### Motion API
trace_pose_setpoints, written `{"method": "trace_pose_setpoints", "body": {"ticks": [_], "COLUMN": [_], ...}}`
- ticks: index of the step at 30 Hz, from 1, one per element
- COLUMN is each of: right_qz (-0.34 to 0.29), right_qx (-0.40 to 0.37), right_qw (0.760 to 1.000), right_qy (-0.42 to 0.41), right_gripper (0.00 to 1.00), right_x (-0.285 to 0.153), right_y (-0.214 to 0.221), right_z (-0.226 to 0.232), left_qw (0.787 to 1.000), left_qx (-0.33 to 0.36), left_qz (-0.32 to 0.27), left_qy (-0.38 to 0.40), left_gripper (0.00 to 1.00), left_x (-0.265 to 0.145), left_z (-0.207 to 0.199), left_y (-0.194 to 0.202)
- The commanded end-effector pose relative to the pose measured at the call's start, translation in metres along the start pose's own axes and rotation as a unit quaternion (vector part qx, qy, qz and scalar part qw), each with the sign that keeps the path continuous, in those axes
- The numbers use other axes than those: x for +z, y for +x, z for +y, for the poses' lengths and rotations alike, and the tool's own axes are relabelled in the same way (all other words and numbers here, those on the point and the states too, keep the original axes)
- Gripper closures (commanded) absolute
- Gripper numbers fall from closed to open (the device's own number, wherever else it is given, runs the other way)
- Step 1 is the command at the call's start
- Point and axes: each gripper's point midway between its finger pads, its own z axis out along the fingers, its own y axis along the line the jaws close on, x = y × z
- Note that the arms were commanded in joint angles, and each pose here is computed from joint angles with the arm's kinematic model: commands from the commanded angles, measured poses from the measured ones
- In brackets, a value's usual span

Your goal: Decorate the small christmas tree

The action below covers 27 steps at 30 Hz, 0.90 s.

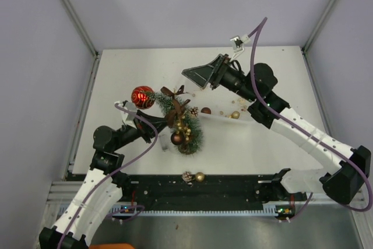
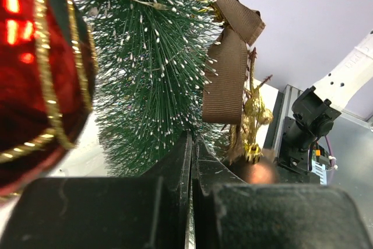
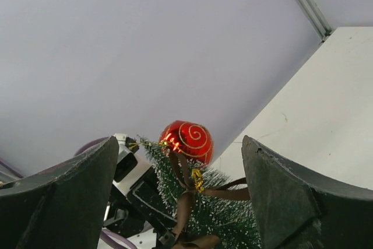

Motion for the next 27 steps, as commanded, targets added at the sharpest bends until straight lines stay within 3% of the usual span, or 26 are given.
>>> {"method": "trace_pose_setpoints", "body": {"ticks": [1, 6, 18, 27], "right_qz": [-0.024, -0.028, -0.034, -0.027], "right_qx": [-0.014, -0.012, -0.024, -0.035], "right_qw": [1.0, 1.0, 0.998, 0.992], "right_qy": [-0.004, 0.006, 0.056, 0.116], "right_gripper": [0.15, 0.15, 0.13, 0.11], "right_x": [-0.012, -0.018, -0.036, -0.046], "right_y": [-0.015, -0.014, -0.013, -0.008], "right_z": [0.006, 0.001, -0.021, -0.045], "left_qw": [0.999, 1.0, 1.0, 1.0], "left_qx": [0.025, 0.023, 0.021, 0.019], "left_qz": [-0.021, -0.02, -0.019, -0.015], "left_qy": [0.009, 0.004, 0.007, 0.009], "left_gripper": [1.0, 0.99, 0.71, 0.73], "left_x": [0.002, 0.0, -0.003, -0.004], "left_z": [-0.006, -0.006, -0.012, -0.013], "left_y": [-0.018, -0.017, -0.018, -0.016]}}
